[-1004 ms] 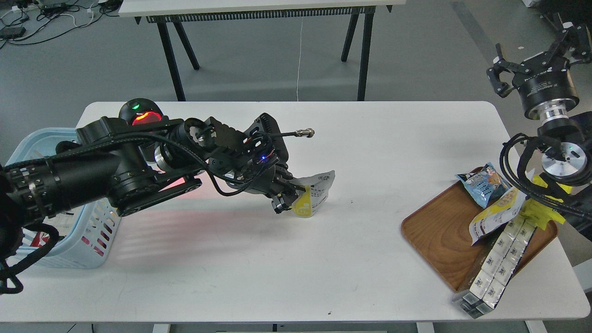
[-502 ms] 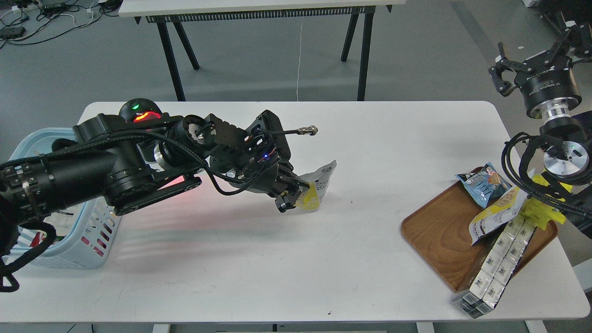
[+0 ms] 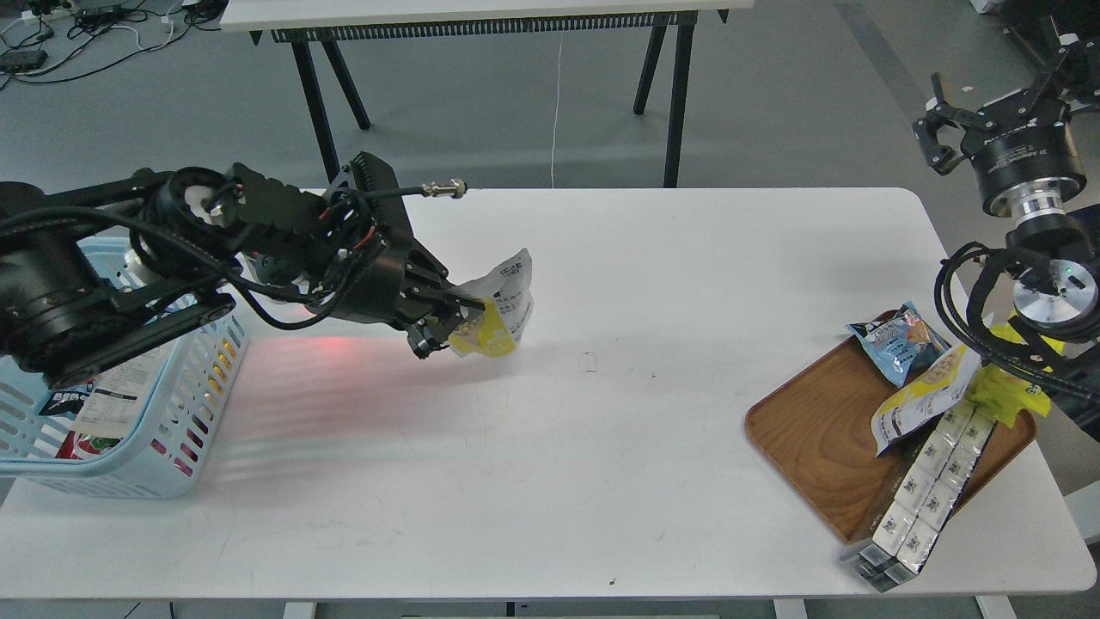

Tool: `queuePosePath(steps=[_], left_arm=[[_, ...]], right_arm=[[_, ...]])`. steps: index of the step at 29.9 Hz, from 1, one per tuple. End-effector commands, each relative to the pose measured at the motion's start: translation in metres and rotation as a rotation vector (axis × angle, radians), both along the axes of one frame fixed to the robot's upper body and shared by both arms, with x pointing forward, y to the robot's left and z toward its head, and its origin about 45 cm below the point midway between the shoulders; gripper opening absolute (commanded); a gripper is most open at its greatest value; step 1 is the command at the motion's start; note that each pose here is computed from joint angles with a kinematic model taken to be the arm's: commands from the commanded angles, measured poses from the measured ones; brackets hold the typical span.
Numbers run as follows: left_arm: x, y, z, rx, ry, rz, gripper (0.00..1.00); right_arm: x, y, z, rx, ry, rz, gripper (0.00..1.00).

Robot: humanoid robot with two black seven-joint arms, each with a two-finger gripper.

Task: Scan snack and place in basket
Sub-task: 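Carry the yellow bag with the left gripper to the red scanner, then hold the yellow bag in front of the scanner light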

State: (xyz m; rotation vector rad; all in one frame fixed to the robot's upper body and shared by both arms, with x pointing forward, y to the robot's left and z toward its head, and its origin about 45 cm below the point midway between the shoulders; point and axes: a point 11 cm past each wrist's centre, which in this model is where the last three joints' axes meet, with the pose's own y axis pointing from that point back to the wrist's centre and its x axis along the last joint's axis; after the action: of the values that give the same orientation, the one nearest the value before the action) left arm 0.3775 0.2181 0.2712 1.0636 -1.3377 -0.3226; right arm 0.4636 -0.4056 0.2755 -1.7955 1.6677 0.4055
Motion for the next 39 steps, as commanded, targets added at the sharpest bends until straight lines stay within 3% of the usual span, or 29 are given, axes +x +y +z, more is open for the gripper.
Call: queuePosePath(steps=[1,12,39], left_arm=[[0.005,0.035,0.009,0.033,-0.023,0.073,0.0],[0.016,0.083,0.016,0.078,-0.045,0.199,0.0],[0.015,0.085,0.01,0.08,-0.033,0.205,0.0]], right_arm=[[0.001,0.001,0.001,0.001,-0.003,0.0,0.99],[0.001,0.001,0.002,0.001,-0.003,0.002,0.99],[0.001,0.0,0.003,0.0,-0.007,0.0,0.99]])
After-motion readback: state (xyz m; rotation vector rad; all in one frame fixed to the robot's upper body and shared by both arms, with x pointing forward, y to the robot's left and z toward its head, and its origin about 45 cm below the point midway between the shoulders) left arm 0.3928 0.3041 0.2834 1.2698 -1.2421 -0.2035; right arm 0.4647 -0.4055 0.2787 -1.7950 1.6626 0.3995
